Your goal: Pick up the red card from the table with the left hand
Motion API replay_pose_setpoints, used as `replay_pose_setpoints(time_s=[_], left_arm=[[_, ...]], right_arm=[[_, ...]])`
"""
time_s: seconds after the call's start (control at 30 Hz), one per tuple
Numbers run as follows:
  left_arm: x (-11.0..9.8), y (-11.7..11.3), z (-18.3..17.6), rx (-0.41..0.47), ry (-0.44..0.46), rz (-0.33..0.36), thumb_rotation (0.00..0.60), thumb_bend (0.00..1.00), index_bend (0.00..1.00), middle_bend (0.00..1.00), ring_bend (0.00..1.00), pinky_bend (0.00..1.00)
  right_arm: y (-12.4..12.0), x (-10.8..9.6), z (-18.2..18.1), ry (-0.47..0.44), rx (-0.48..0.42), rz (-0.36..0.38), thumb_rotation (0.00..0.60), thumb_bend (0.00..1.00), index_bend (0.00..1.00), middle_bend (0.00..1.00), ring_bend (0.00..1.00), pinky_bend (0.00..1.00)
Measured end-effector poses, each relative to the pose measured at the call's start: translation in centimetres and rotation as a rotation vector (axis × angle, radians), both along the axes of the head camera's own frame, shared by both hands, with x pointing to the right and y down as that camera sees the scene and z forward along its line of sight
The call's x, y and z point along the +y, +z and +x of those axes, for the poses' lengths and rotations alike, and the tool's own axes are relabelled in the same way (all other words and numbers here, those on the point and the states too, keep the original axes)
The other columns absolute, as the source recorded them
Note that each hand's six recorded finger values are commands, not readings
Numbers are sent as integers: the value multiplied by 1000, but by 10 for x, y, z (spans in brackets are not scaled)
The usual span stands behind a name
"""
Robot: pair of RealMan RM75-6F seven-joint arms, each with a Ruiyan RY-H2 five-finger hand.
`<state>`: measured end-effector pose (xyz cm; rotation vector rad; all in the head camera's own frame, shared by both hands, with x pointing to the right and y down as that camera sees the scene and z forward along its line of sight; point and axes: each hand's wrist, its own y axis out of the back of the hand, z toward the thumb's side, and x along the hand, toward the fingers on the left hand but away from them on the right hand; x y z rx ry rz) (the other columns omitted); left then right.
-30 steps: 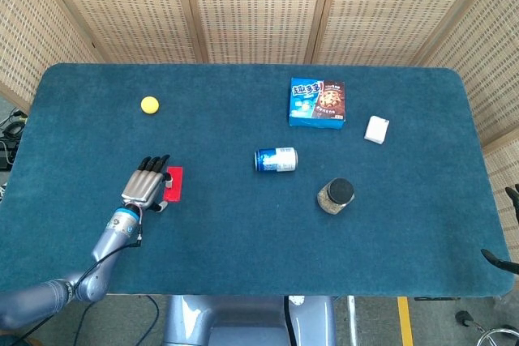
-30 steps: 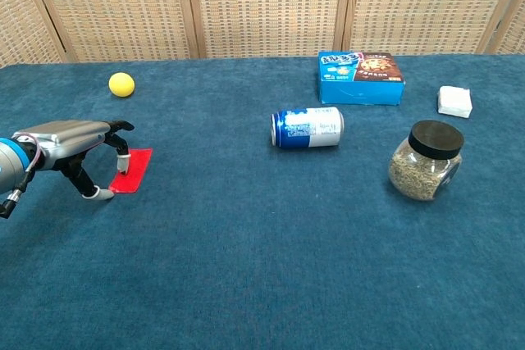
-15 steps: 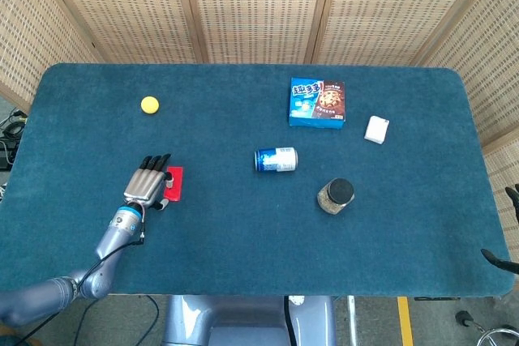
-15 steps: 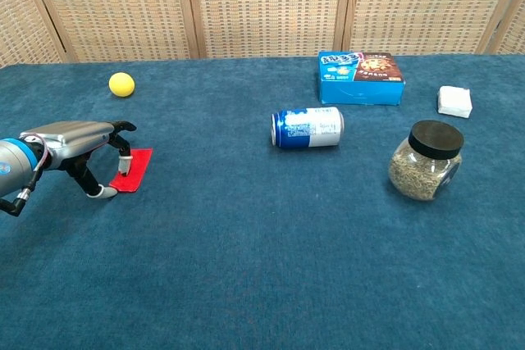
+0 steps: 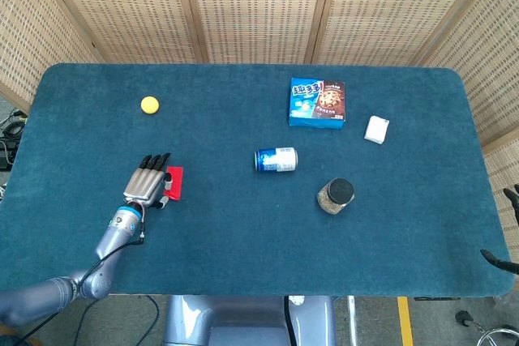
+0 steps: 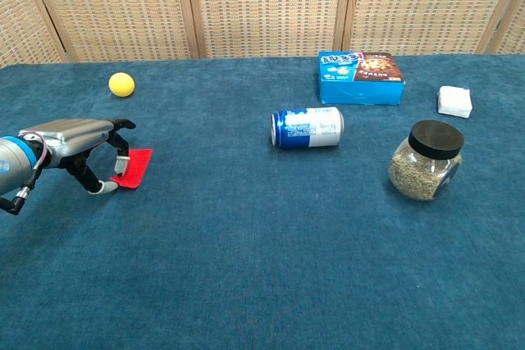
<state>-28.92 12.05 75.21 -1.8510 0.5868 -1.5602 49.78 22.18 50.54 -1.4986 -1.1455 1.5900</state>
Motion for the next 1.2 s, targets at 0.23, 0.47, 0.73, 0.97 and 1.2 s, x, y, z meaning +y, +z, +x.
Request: replay_pose_setpoints(time_s=[0.23, 0.47, 0.73, 0.97, 1.2], left_arm=[[3, 4, 0, -37, 11, -28, 600, 550, 544, 0, 0, 0], [4, 3, 3, -34, 5, -35, 600, 543, 588, 0, 0, 0], [-4, -1, 6, 15, -19, -13, 600, 542, 652, 0, 0, 0], [-28, -1, 10, 29, -45, 13, 600, 541, 660, 0, 0, 0], [-68, -6, 17, 53, -105, 88, 600, 541, 663, 0, 0, 0]], right_arm=[[0, 0, 0, 1, -2, -1, 600, 0, 57, 0, 0, 0], [-1, 0, 0, 1, -6, 0, 600, 0, 58, 0, 0, 0], [1, 1, -2, -4, -9, -8, 600, 0, 63, 0, 0, 0], [5, 0, 0, 3, -1, -15, 600, 0, 62, 0, 0, 0], [7, -5, 3, 12, 2, -8, 600, 0, 60, 0, 0, 0]])
